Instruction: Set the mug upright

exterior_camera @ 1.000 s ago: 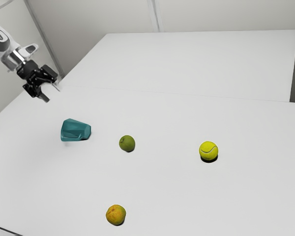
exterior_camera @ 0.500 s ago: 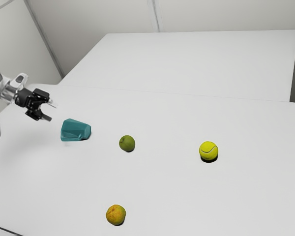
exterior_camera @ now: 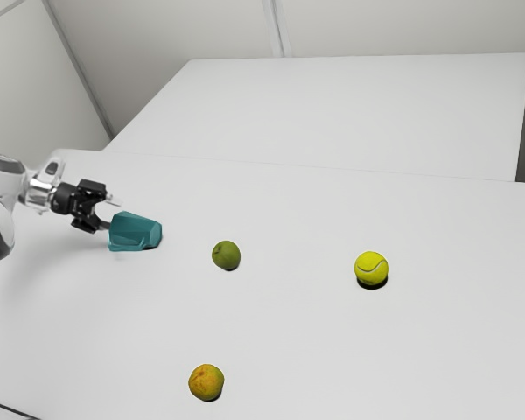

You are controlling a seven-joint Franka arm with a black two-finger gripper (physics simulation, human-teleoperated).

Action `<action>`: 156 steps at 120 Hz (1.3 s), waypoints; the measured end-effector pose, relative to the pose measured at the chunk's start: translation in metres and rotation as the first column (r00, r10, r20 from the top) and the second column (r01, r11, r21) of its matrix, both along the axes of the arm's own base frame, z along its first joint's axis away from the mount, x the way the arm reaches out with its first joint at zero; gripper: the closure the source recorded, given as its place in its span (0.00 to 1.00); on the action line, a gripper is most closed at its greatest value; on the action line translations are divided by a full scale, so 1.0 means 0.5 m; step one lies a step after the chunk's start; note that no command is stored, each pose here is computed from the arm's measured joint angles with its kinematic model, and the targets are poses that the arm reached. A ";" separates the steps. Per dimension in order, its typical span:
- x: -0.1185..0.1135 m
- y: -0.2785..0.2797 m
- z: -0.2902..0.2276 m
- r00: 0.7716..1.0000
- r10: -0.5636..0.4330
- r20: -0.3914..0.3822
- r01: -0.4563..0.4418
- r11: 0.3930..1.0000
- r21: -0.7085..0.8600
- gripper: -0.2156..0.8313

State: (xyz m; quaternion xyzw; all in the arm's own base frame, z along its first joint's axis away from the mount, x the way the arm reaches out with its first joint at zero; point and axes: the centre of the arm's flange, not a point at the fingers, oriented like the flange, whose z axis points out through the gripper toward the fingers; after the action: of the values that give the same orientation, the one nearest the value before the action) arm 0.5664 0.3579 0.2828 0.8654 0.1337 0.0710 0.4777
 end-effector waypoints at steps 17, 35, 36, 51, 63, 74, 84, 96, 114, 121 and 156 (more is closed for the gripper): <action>-0.012 -0.011 -0.034 1.000 0.014 -0.004 -0.015 0.999 -0.036 0.21; -0.013 -0.020 -0.033 1.000 0.013 0.003 -0.013 0.999 -0.049 0.51; -0.013 -0.020 -0.032 1.000 0.013 0.004 -0.013 0.999 -0.049 0.53; -0.009 -0.019 -0.013 1.000 0.005 0.018 -0.004 0.999 -0.036 0.76; -0.010 -0.018 0.002 1.000 0.000 0.025 0.001 1.000 -0.026 0.84; -0.010 -0.020 0.013 1.000 -0.005 0.030 0.005 1.000 -0.021 0.89; -0.010 -0.025 0.031 0.999 -0.011 0.039 0.012 1.000 -0.019 0.91; -0.016 -0.037 0.071 0.998 -0.024 0.057 0.026 0.999 -0.022 0.92; -0.022 -0.075 0.145 0.995 -0.063 0.081 0.064 0.998 -0.004 0.93; -0.022 -0.098 0.194 0.991 -0.105 0.080 0.101 0.994 0.044 0.93; 0.017 -0.287 0.359 0.927 -0.366 -0.087 0.367 0.832 0.416 0.93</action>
State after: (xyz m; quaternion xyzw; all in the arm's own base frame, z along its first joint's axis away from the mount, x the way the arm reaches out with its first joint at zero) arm 0.5749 0.2142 0.4622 0.9579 -0.0524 0.0040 0.2821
